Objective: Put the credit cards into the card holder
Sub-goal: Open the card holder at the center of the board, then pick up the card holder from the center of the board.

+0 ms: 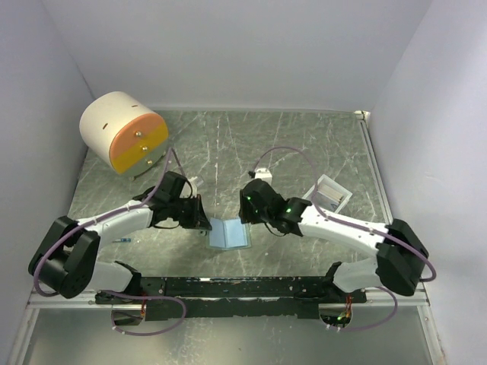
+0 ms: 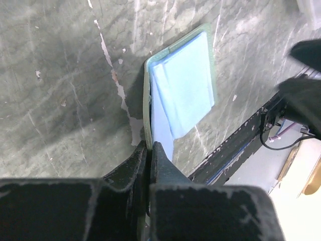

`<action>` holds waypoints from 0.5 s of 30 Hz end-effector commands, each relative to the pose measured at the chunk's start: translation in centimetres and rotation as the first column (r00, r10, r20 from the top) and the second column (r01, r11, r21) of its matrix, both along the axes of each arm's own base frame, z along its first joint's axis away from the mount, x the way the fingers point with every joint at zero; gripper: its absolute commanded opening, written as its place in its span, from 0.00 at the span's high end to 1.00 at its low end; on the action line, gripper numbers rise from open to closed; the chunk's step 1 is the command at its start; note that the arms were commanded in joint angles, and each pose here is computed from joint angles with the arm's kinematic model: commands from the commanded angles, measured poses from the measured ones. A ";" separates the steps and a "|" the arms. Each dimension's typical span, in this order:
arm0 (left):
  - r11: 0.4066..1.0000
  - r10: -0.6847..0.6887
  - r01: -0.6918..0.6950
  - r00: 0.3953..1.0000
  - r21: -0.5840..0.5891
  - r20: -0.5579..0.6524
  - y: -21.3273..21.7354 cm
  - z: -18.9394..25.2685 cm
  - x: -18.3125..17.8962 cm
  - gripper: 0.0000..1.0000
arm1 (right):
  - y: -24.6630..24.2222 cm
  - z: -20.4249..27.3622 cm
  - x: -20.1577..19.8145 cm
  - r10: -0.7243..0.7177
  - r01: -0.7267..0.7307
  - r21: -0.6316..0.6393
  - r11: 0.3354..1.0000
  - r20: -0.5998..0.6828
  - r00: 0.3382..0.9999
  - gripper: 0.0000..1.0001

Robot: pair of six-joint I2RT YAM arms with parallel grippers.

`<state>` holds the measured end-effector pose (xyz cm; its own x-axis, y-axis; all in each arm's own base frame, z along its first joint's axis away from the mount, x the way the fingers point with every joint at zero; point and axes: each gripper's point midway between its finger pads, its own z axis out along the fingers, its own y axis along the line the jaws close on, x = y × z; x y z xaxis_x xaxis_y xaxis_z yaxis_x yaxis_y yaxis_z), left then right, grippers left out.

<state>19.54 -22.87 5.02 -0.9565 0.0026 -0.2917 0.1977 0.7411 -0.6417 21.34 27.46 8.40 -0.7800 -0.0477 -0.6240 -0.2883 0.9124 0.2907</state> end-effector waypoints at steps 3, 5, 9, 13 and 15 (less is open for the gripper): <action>1.000 -0.015 0.015 0.997 -0.006 0.082 0.2 3.5 0.7 0.93 | -7.6 5.9 3.9 -0.147 0.184 -0.225 0.957 0.173 0.974 0.55; 1.000 -0.021 0.021 0.994 -0.001 0.107 0.4 4.4 0.7 0.93 | -9.5 6.1 4.8 -0.212 0.243 -0.233 0.942 0.149 0.966 0.55; 0.999 -0.038 0.036 0.989 0.019 0.141 0.9 5.7 0.5 0.93 | -14.0 5.1 6.1 -0.403 0.427 -0.242 0.871 0.144 0.904 0.48; 0.999 -0.047 0.047 0.985 0.005 0.168 1.1 6.5 0.1 0.93 | -17.3 3.7 6.8 -0.529 0.546 -0.199 0.814 0.132 0.838 0.39; 0.999 -0.039 0.040 0.984 0.002 0.175 1.1 6.5 0.1 0.93 | -18.5 2.8 7.0 -0.581 0.593 -0.181 0.785 0.117 0.805 0.36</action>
<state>19.66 -22.16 10.71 -0.9029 0.0363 -0.4283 0.3175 0.7280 -0.6076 28.38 11.95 12.11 -0.7005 0.1708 -0.6929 0.1795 0.9819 0.0606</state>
